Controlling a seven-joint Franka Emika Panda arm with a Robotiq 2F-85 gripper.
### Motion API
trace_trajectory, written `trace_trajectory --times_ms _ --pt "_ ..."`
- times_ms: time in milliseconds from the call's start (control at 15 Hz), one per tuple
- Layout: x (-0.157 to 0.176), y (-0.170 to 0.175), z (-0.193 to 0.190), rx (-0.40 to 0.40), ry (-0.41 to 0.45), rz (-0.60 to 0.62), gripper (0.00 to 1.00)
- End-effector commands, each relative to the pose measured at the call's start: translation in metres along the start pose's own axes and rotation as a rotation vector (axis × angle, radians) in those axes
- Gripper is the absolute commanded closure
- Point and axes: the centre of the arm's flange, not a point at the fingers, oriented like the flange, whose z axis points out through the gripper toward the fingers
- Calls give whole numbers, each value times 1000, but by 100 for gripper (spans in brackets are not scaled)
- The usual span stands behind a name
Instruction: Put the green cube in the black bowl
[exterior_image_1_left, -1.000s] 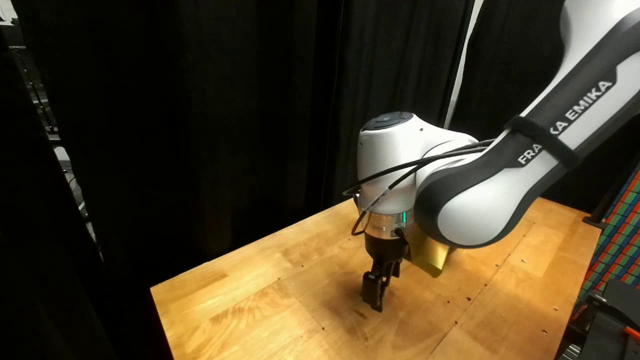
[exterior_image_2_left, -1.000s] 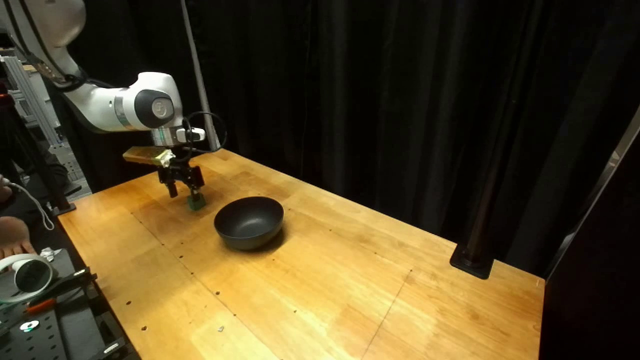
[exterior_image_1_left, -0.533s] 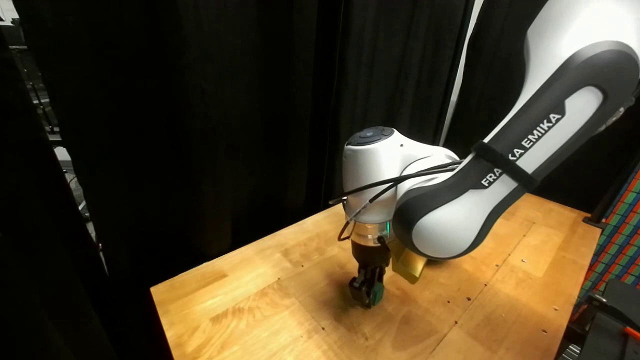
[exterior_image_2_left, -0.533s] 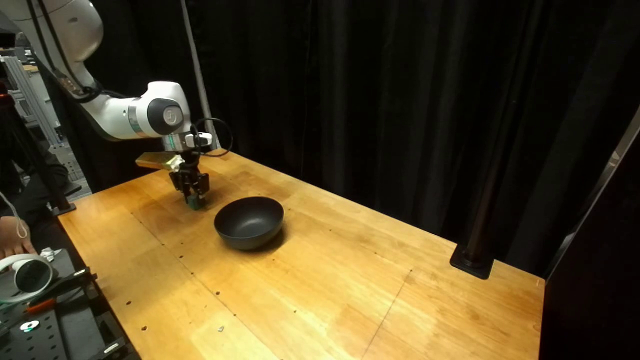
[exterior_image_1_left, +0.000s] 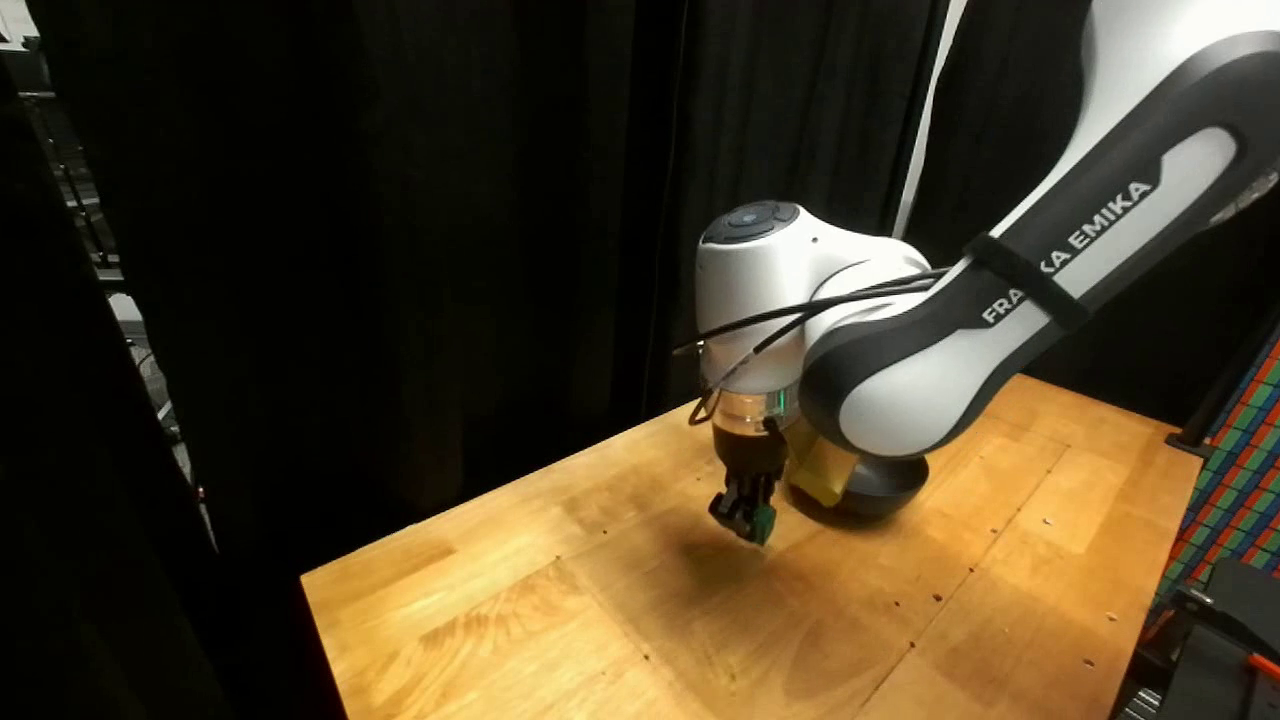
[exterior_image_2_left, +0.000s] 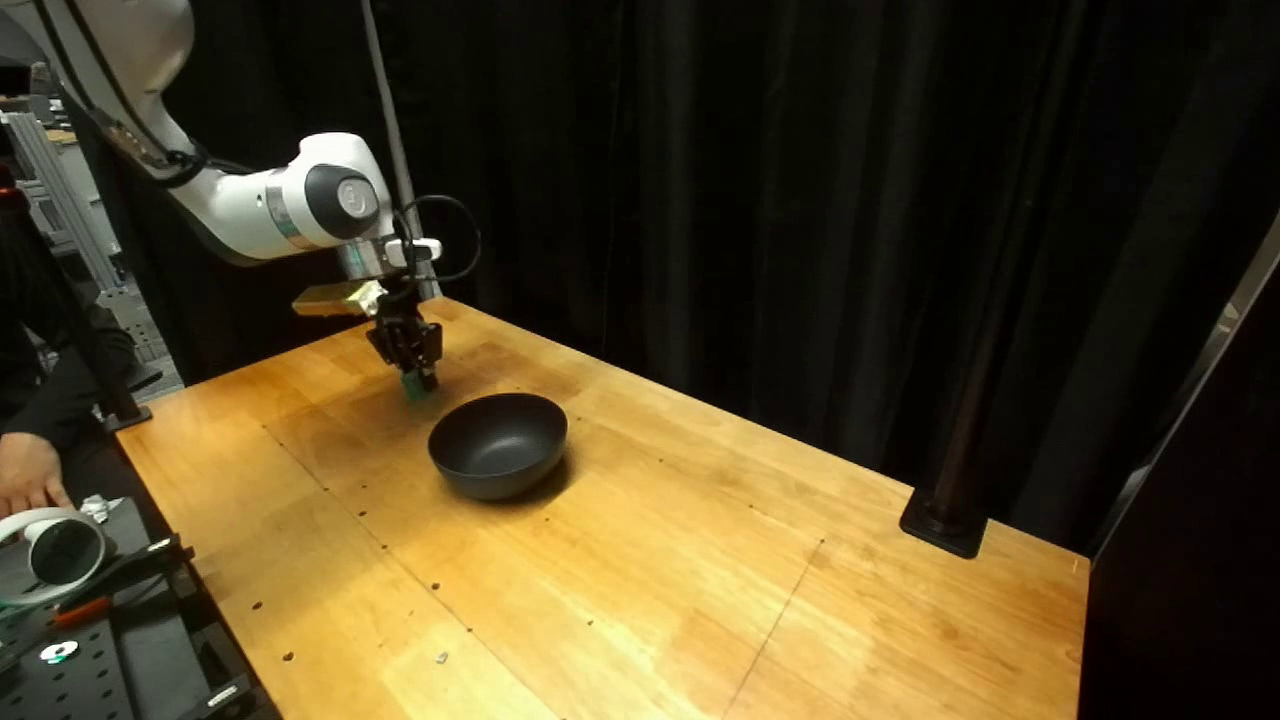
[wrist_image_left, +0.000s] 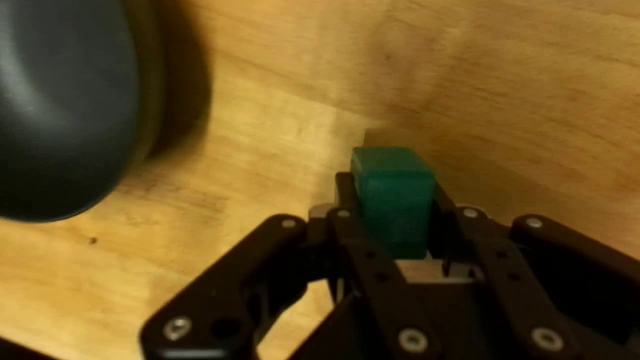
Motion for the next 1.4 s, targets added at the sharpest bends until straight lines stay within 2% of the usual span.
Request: trace_trajectory --times_ms 0,200,400,467,600,733,800,867,933,1133,1333 --pt "-8 60 -48 -121 28 75 89" --pt "-10 113 -57 -172 3 149 89" --pt "-14 155 -45 -199 -31 210 86" --pt "-16 163 -41 -194 -41 218 42" --pt "-21 176 -43 -194 -54 234 38" --pt "-28 191 -60 -202 -75 230 22" --pt "-31 199 -69 -206 -112 212 12" --pt "-35 210 -83 -176 -155 166 5" --pt "-41 219 -94 -154 -181 138 1" --pt "-63 248 -139 -51 -217 29 0" --pt "-84 272 -172 42 -175 -55 0"
